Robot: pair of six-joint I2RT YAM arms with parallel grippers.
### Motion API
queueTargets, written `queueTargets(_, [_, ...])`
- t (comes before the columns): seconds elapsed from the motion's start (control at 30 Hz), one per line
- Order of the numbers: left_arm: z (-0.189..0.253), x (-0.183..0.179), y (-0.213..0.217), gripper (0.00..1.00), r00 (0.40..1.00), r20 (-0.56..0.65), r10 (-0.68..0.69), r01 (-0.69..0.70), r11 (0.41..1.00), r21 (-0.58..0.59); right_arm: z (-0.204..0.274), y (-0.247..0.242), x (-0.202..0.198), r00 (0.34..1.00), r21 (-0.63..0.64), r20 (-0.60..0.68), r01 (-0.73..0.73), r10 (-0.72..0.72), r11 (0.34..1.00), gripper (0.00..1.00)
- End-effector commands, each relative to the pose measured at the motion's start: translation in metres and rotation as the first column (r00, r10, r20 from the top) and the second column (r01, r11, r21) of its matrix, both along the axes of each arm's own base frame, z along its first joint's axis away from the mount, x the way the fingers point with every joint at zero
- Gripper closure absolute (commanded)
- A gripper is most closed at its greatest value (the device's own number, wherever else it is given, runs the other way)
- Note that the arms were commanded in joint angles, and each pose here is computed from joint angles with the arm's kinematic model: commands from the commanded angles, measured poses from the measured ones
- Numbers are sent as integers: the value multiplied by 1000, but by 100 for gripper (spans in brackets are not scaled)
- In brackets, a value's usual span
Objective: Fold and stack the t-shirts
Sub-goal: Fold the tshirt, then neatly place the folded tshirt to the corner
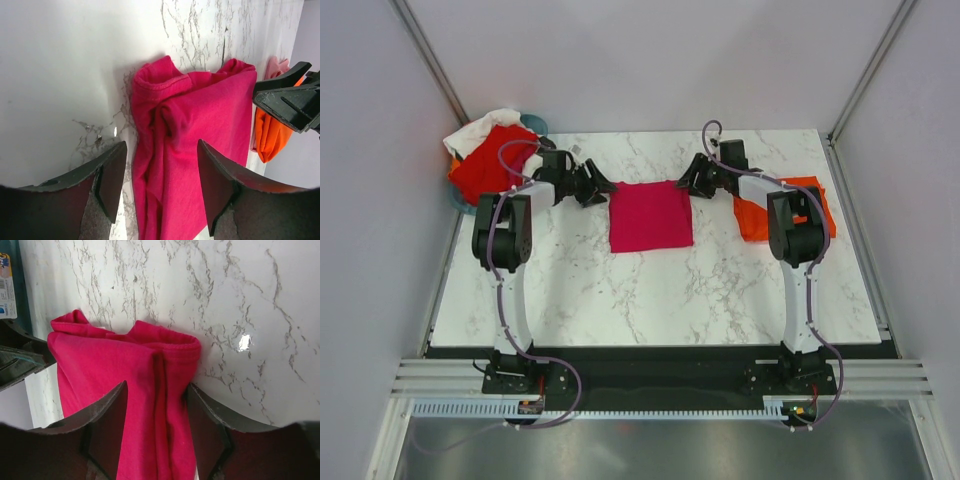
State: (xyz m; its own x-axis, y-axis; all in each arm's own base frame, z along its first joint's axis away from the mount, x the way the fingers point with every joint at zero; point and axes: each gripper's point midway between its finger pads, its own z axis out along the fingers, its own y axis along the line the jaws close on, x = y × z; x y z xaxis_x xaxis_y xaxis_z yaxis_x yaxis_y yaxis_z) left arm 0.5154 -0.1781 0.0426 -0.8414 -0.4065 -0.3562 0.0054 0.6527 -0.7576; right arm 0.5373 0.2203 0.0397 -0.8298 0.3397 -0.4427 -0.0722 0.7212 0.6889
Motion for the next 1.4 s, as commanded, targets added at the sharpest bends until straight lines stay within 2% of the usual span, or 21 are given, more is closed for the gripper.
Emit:
queueTargets(0.0, [11, 0, 14, 34, 999, 32, 29, -31, 998, 49, -19, 5, 0, 999, 5, -28, -19, 19, 1000, 42])
queueTargets(0.2, [5, -1, 13, 36, 1000, 25, 16, -17, 999, 46, -33, 6, 6, 999, 7, -49, -10, 10, 1000, 48])
queueTargets(0.3, [2, -1, 11, 41, 1000, 24, 3, -4, 999, 40, -41, 4, 7, 998, 7, -61, -2, 2, 1000, 54])
queueTargets(0.33, [1, -1, 11, 42, 1000, 22, 2, -3, 999, 39, -44, 5, 7, 998, 5, -66, -2, 2, 1000, 62])
queueTargets(0.4, [1, -1, 11, 43, 1000, 24, 1, -2, 999, 42, -49, 4, 8, 997, 10, -75, 1, 0, 1000, 71])
queueTargets(0.43, [-1, -2, 12, 43, 1000, 22, 1, -2, 999, 45, -50, 4, 8, 997, 7, -76, 1, 0, 1000, 80])
queueTargets(0.53, [2, -3, 14, 42, 999, 32, 5, -7, 999, 54, -53, 1, 9, 997, 9, -80, 7, -6, 1000, 92])
queueTargets(0.6, [2, -5, 13, 42, 999, 32, 1, -2, 999, 51, -54, -1, 9, 997, 12, -82, 11, -10, 1000, 96])
queueTargets(0.93, [3, 0, 6, 55, 998, 60, -14, 14, 1000, 2, -49, 1, 10, 997, 36, -77, 4, -1, 999, 100])
queueTargets(1.13, [-3, 16, 0, 55, 998, 54, 6, -5, 1000, -23, -47, 1, 7, 997, 35, -75, -4, 6, 999, 100])
queueTargets(1.23, [-6, 26, -3, 66, 997, 70, 24, -24, 1000, -3, -44, 1, 8, 998, 33, -68, -2, 5, 999, 100])
queueTargets(1.27, [-5, 28, -4, 82, 997, 74, 25, -25, 1000, -4, -40, 0, 10, 998, 35, -62, -1, 3, 999, 100])
queueTargets(1.37, [-2, 35, -6, 98, 995, 92, 36, -34, 999, -20, -32, 2, 12, 999, 36, -50, -4, 6, 999, 100])
